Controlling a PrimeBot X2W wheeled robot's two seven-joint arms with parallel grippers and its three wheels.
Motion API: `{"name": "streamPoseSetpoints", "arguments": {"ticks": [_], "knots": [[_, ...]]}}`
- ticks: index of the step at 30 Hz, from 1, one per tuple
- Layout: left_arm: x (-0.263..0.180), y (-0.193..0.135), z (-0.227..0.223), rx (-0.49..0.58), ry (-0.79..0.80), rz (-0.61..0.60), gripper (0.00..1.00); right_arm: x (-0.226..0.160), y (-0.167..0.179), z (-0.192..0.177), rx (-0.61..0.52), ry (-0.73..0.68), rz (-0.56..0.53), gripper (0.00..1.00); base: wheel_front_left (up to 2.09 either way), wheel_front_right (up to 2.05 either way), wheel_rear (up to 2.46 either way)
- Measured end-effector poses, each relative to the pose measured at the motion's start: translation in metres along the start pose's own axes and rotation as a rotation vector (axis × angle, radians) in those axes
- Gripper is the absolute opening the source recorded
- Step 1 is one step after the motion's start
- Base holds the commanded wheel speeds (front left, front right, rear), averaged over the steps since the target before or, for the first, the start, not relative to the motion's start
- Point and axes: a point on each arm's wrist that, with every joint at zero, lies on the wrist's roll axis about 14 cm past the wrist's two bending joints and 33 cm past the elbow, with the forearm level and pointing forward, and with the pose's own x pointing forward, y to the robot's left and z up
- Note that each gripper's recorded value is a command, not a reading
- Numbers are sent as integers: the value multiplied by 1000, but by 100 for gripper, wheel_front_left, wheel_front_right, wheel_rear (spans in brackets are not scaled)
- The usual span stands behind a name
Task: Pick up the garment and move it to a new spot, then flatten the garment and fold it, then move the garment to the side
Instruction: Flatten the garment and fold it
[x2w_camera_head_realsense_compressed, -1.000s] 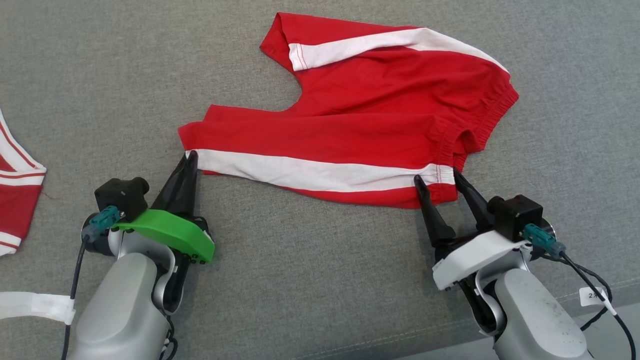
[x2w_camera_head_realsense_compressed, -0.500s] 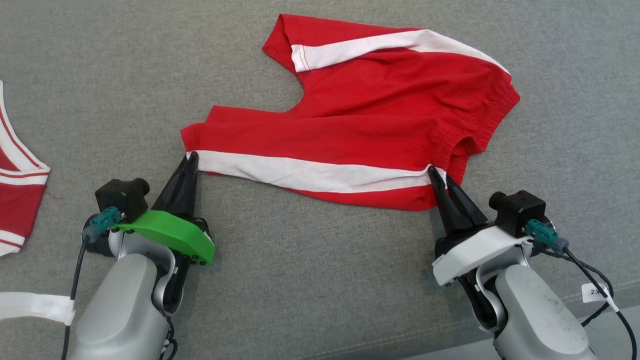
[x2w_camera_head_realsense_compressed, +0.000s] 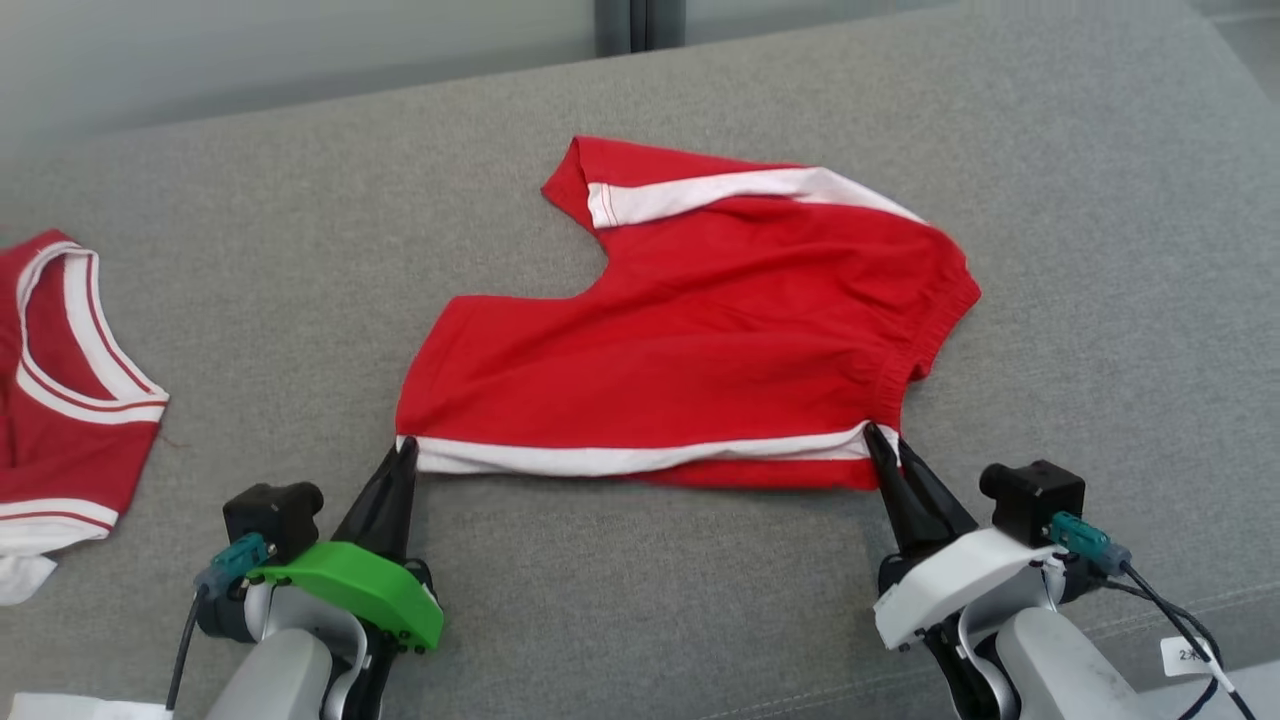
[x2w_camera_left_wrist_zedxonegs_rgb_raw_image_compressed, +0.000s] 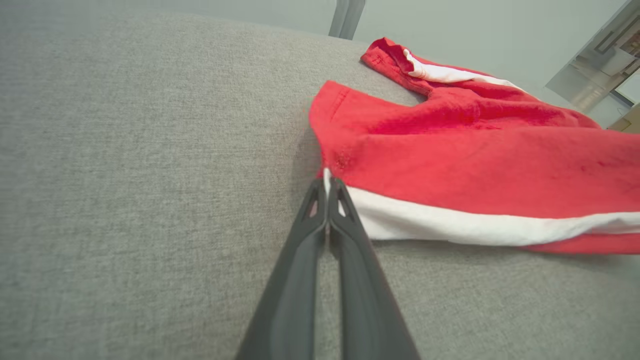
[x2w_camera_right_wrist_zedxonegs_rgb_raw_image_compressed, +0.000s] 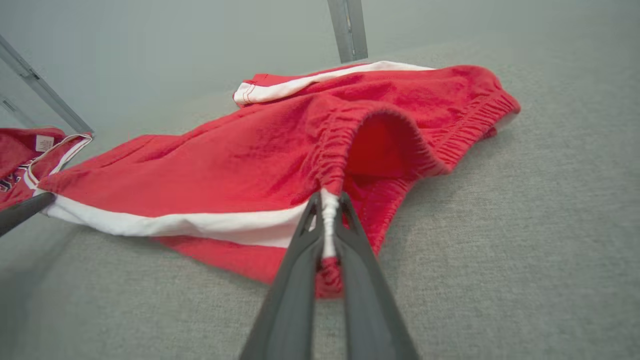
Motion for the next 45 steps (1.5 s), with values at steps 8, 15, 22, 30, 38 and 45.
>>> {"name": "streamPoseSetpoints", "arguments": {"ticks": [8, 15, 22, 30, 38, 45], "knots": [[-24, -27, 76, 117, -209, -75, 0, -7, 10, 63, -17, -171, 33, 0, 0, 0, 0], [-35, -26, 202, 323, -476, -84, 0, 34, 47, 166, -156, -388, 168, 0, 0, 0, 0], [-11, -24, 279, 492, -561, -71, 0, 94, 56, 243, -347, -477, 204, 0, 0, 0, 0], [34, -14, 348, 625, -650, 20, 0, 169, 59, 296, -495, -527, 174, 0, 0, 0, 0], [64, -14, 366, 718, -718, 40, 0, 213, 54, 317, -512, -620, 140, 0, 0, 0, 0], [96, 37, 257, 544, -500, 60, 0, 251, 34, 178, -482, -343, 195, 0, 0, 0, 0]]}}
